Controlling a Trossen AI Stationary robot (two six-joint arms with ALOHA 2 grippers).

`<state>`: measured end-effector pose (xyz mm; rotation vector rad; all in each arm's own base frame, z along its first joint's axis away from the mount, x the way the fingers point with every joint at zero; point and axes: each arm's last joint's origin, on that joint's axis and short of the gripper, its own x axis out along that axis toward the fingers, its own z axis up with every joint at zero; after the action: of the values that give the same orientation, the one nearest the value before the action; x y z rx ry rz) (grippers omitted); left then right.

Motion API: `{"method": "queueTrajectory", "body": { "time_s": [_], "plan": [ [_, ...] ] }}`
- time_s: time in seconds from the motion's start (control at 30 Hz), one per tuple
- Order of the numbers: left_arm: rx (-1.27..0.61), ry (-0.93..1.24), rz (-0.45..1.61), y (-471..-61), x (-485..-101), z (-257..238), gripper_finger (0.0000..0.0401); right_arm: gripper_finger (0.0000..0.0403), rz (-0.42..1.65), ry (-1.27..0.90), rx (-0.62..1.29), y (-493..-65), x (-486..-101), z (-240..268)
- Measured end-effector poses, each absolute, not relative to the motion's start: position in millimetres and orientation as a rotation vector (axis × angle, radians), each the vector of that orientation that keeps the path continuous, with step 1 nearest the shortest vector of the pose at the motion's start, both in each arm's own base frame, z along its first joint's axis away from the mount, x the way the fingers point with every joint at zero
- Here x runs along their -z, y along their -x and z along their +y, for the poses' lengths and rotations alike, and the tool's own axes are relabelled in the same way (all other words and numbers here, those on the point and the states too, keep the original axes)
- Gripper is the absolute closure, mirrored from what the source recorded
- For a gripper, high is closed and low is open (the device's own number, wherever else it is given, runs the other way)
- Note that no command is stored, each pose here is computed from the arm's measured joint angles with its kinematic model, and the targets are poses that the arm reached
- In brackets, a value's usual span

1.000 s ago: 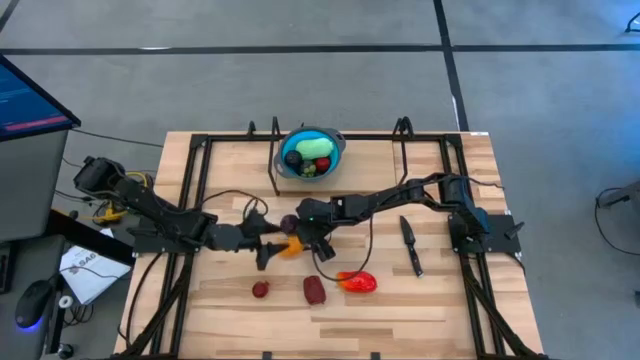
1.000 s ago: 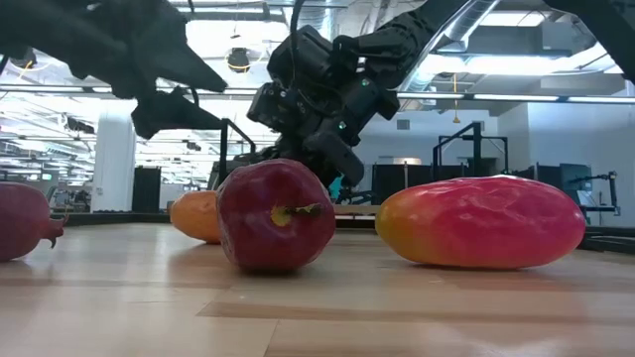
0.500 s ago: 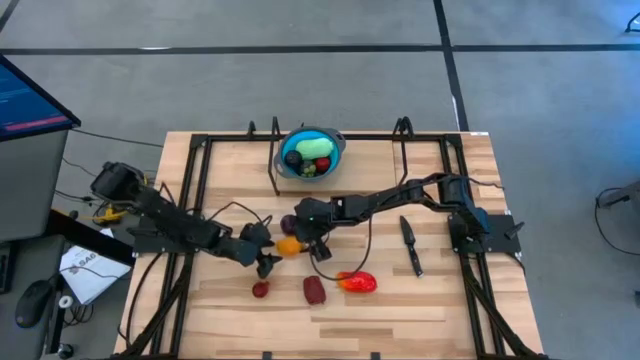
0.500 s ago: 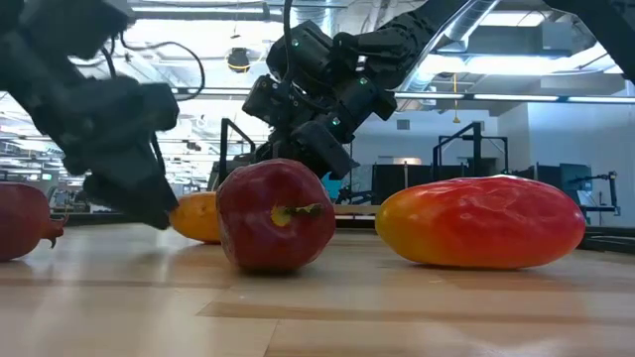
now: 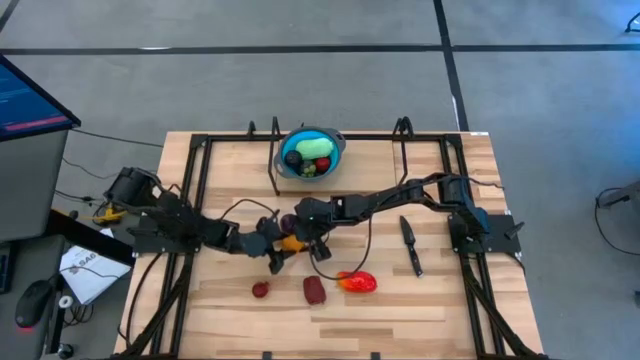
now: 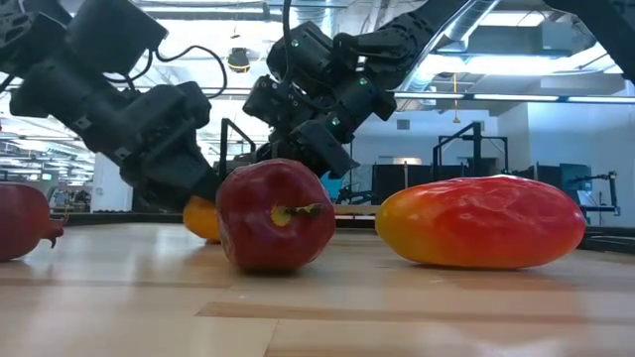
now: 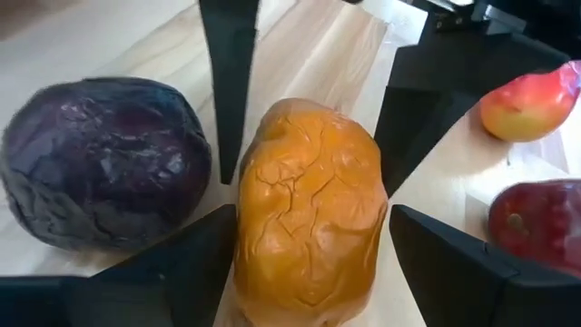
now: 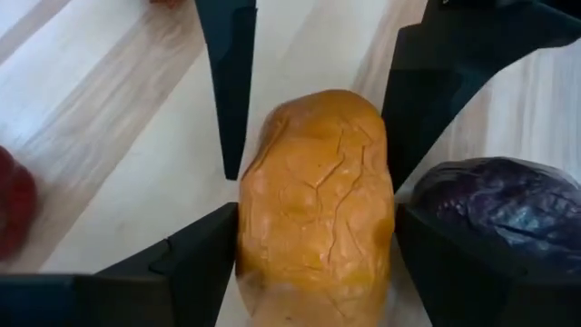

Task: Pick & Place Fruit
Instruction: Put the yellow mango into the blue strainer bowl on the shelf

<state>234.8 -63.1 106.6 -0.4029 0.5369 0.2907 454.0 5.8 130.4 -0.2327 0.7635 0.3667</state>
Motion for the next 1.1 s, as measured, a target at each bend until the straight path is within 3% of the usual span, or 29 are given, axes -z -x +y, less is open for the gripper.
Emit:
{"method": "queueTrajectory", "body": {
  "time_s": [0.27, 0.43, 0.57, 0.7, 0.9, 1.1],
  "plan": [
    [-0.228, 0.413, 0.420, -232, -138, -63, 0.0116, 0.0214, 0.820, 0.183, -0.357, -451, -128, 6],
    [-0.175, 0.379, 0.296, -221, -169, -60, 0.0116, 0.0216, 0.951, 0.127, -0.344, -435, -142, 3],
    [-0.180, 0.386, 0.238, -204, -176, -54, 0.0116, 0.0205, 1.030, 0.119, -0.349, -413, -174, 3],
    [-0.240, 0.408, 0.218, -188, -168, -47, 0.0116, 0.0179, 0.980, 0.174, -0.320, -393, -224, -1],
    [-0.309, 0.459, 0.228, -179, -154, -42, 0.0116, 0.0188, 0.795, 0.339, -0.048, -373, -286, -39],
    [-0.312, 0.463, 0.228, -178, -153, -42, 0.0116, 0.0186, 0.776, 0.438, 0.074, -370, -285, -102]
  ]
}}
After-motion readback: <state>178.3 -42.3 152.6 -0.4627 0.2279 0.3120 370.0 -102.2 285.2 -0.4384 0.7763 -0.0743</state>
